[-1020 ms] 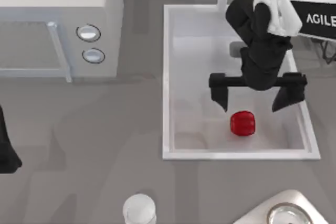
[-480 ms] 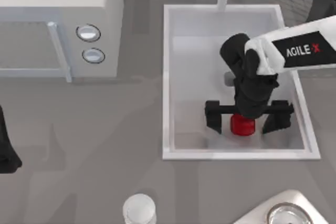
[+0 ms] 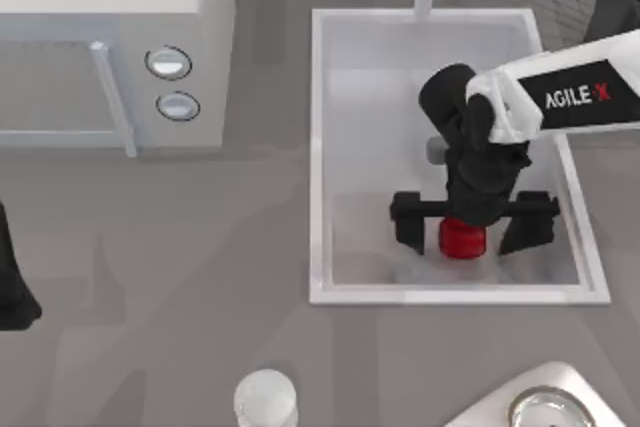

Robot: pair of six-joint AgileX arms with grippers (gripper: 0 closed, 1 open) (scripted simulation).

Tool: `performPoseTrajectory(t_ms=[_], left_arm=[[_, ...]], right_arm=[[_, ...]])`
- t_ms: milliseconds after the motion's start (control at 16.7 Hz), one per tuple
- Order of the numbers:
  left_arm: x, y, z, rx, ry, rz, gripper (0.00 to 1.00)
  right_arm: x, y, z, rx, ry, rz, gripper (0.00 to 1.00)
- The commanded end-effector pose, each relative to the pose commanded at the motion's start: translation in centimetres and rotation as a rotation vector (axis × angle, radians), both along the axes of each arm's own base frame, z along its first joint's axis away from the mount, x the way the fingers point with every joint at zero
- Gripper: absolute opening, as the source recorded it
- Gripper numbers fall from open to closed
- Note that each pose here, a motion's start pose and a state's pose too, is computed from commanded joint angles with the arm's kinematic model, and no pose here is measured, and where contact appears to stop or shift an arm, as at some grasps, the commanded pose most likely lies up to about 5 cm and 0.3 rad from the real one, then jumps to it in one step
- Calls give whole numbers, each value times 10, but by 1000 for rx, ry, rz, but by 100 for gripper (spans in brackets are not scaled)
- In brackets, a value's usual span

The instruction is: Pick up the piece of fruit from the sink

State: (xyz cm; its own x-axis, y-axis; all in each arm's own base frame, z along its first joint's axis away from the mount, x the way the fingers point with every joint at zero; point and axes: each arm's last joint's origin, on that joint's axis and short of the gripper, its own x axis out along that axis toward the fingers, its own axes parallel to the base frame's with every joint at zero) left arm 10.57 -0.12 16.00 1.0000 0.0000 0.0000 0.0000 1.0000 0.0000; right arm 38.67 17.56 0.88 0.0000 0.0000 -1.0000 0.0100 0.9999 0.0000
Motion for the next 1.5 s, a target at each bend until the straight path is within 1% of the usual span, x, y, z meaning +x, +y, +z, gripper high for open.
performPoseTrajectory(t_ms=[480, 540, 960, 1020, 1140, 1260, 1380, 1500], left_arm=[[0, 0, 0, 0, 0, 0, 100], [0, 0, 0, 0, 0, 0, 100], [0, 0, 0, 0, 0, 0, 100], [0, 0, 0, 0, 0, 0, 100], [0, 0, 0, 0, 0, 0, 100], [0, 0, 0, 0, 0, 0, 100], [0, 0, 0, 0, 0, 0, 100], [0, 0, 0, 0, 0, 0, 100]], right_arm=[[0, 0, 0, 0, 0, 0, 2], [0, 0, 0, 0, 0, 0, 0], [0, 0, 0, 0, 0, 0, 0], [5, 1, 26, 0, -47, 5, 0], [7, 2, 29, 0, -47, 5, 0], [14, 5, 43, 2, -52, 5, 0], [22, 10, 68, 3, -54, 5, 0], [29, 13, 102, -1, -46, 5, 0]])
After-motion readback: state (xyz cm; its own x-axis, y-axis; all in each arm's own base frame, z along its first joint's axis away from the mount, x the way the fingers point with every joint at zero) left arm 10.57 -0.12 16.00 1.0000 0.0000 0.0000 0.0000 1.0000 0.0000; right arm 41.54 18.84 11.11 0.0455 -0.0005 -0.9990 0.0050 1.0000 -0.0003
